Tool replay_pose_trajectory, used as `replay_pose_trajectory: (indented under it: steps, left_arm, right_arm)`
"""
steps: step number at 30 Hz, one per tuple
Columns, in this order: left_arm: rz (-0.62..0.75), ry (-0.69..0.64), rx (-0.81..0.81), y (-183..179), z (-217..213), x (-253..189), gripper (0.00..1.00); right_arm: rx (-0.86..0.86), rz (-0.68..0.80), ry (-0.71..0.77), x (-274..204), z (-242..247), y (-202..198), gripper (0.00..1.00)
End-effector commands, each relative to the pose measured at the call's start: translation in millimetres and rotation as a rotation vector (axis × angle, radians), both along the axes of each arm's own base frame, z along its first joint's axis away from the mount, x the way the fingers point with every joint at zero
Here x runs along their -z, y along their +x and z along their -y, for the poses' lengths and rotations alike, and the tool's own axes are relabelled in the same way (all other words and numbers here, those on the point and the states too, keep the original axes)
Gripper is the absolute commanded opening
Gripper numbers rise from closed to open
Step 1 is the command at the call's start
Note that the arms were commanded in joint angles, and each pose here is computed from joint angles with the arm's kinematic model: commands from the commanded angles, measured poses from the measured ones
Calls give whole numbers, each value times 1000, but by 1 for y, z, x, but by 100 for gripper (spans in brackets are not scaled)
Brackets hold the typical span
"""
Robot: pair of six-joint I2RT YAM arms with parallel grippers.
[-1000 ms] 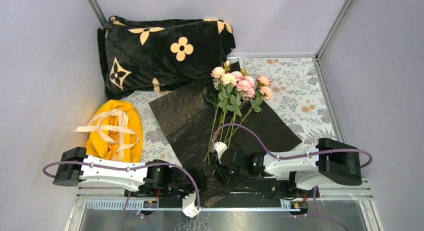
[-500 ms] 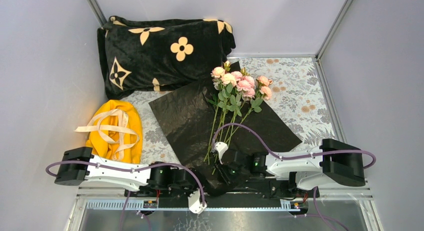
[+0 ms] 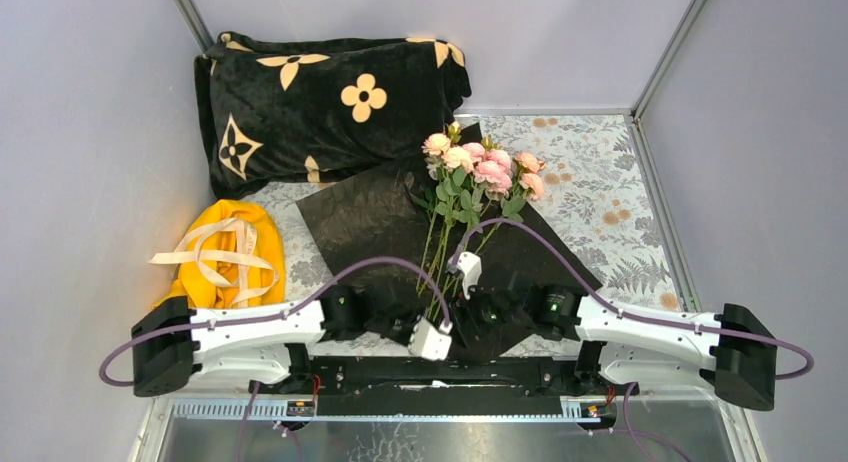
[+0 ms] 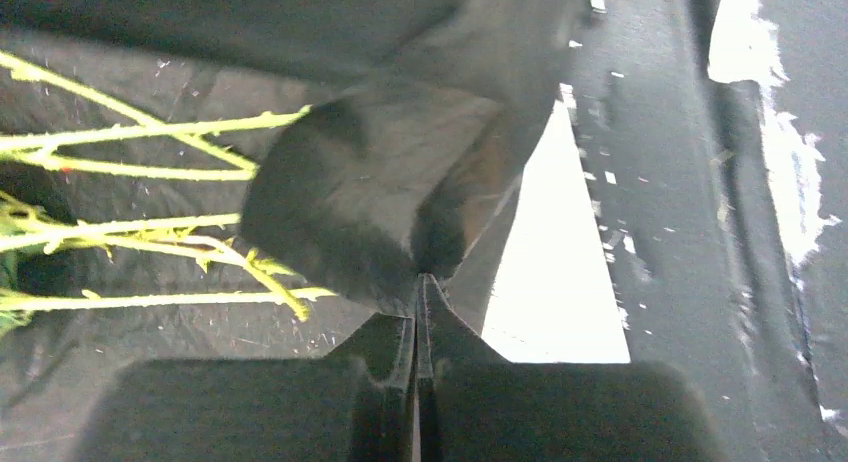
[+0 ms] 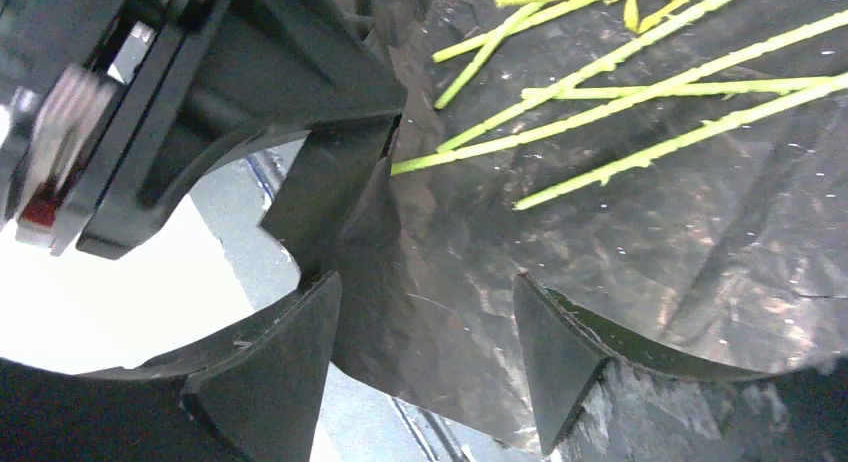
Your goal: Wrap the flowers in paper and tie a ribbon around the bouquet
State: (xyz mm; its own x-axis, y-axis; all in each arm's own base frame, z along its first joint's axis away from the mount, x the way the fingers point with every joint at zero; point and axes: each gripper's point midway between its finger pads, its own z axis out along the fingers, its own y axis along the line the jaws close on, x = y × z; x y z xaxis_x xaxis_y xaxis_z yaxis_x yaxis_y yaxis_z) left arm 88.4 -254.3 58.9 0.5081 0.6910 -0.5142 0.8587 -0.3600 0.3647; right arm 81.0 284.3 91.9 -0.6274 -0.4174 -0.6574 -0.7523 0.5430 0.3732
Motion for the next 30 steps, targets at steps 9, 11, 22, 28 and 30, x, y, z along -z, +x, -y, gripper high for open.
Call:
replay_pose_trajectory:
  steps: [9,11,22,28,30]
  left_arm:
    - [-325,35,-246,53,-7,7,0]
    - [-345,36,-252,56,-8,10,0]
    - [-401,18,-336,62,-17,19,0]
    - [-411,8,-336,60,-17,21,0]
    - [-410,8,-339,60,-17,20,0]
  right_arm:
    - [-113,-75,104,-28,20,11,85]
    - [-136,-130,104,-20,19,4,85]
    - [-75,-221,194,-5,10,-1,82]
    - [20,-282,184,29,5,5,78]
    - [14,-305,215,30,0,4,75]
